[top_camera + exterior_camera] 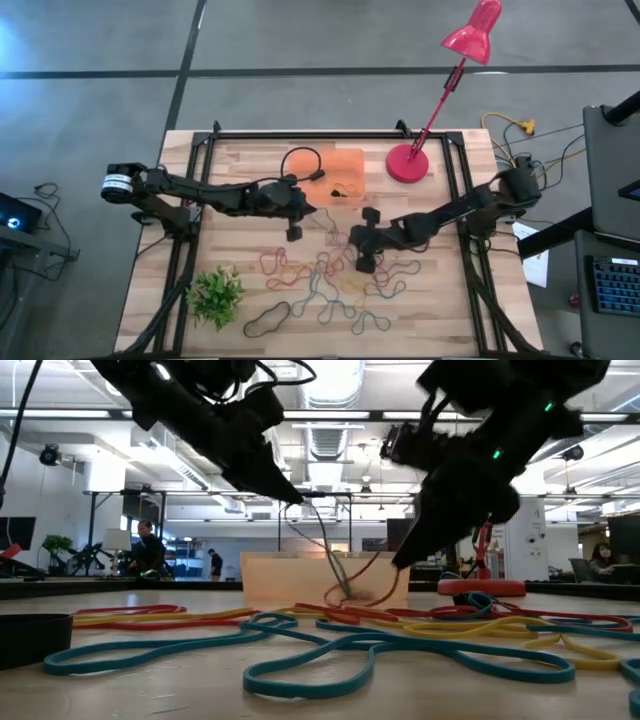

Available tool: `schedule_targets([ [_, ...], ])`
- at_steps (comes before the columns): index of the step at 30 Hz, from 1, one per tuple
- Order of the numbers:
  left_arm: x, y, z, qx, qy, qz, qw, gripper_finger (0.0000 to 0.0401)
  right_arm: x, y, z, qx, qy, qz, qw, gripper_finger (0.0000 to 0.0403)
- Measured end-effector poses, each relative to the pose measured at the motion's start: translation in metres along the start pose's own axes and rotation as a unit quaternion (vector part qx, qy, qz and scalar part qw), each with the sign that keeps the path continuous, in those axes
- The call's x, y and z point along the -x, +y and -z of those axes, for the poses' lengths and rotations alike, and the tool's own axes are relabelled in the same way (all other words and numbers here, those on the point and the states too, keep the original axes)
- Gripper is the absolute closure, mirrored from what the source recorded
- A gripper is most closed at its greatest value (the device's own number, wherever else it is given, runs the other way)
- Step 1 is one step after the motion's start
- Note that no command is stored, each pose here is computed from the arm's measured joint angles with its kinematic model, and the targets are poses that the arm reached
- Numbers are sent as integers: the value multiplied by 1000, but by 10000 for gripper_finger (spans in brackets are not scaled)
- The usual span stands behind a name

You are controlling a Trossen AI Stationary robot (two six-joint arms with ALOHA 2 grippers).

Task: Pick and place rubber bands into bin
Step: Put the blue rubber band into the orange bin

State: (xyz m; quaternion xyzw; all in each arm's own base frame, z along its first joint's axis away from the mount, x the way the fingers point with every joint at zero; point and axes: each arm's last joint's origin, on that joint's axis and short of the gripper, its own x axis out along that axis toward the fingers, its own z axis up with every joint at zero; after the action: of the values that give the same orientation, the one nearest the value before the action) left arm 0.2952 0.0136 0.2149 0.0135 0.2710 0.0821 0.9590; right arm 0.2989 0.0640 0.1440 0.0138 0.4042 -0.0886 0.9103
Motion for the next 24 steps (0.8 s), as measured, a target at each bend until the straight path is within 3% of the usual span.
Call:
schedule_targets([
  [10, 1, 0, 11, 13, 54, -6, 998, 401, 62, 9, 1, -2, -11, 36, 999, 395],
  [24, 3, 1, 27, 32, 131, -23, 991, 401, 82, 17, 27, -16, 48, 80, 995, 395],
])
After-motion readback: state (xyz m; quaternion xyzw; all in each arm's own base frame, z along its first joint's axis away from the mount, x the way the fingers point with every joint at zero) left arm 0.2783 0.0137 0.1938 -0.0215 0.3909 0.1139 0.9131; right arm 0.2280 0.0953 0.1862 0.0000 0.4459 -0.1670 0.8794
